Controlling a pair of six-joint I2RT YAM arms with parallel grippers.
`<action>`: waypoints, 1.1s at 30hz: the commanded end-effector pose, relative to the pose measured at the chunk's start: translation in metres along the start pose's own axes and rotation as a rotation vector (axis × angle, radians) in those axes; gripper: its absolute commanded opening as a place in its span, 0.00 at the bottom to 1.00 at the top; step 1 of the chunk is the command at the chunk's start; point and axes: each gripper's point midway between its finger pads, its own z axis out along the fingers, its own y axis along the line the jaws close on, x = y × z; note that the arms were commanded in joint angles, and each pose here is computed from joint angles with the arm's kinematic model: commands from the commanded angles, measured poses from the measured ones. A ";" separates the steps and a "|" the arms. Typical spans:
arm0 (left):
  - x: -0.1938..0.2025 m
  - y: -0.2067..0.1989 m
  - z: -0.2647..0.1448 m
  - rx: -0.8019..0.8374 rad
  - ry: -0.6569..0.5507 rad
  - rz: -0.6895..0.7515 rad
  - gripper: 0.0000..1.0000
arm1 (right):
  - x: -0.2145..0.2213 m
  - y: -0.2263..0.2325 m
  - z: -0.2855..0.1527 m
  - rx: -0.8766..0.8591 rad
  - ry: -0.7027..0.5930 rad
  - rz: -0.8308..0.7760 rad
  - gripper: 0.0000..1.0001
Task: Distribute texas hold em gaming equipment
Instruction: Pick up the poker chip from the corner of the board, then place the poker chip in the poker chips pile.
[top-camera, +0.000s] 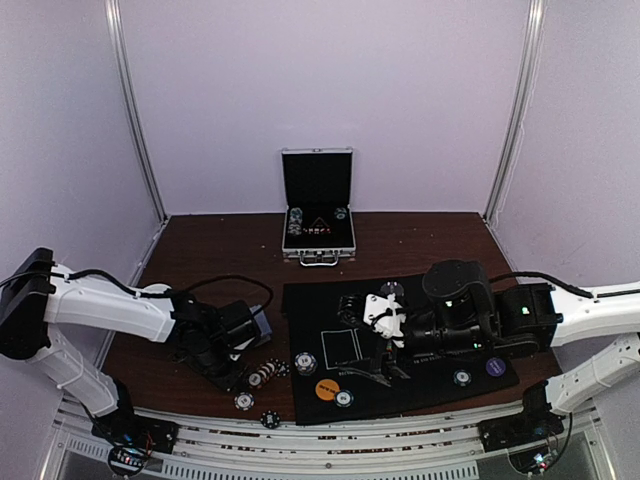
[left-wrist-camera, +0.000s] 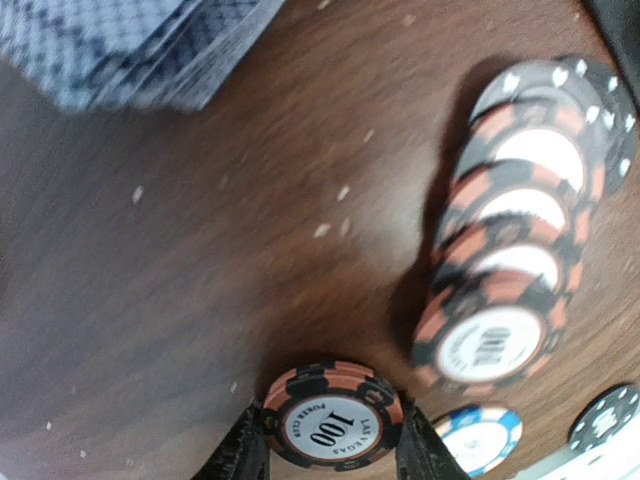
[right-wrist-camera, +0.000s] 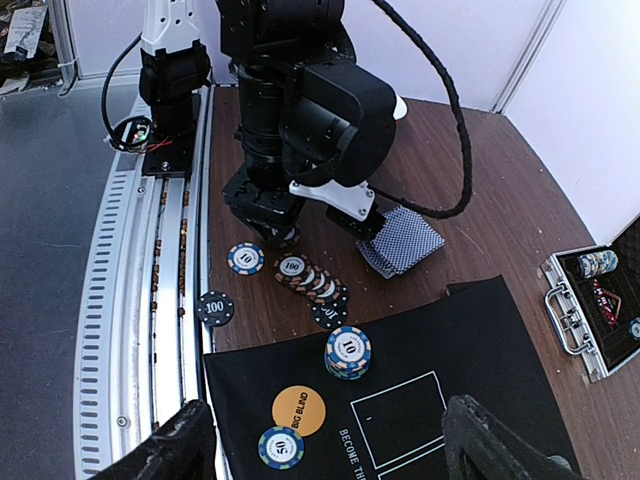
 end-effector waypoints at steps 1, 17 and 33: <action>-0.001 0.007 -0.019 -0.027 -0.029 -0.030 0.04 | -0.005 -0.004 -0.006 0.019 -0.019 0.011 0.81; 0.004 -0.057 -0.043 0.097 -0.129 0.112 0.00 | -0.007 -0.003 -0.004 0.012 -0.024 0.003 0.81; 0.024 -0.053 -0.007 0.070 -0.058 0.135 0.38 | -0.005 -0.003 -0.006 0.014 -0.022 0.007 0.81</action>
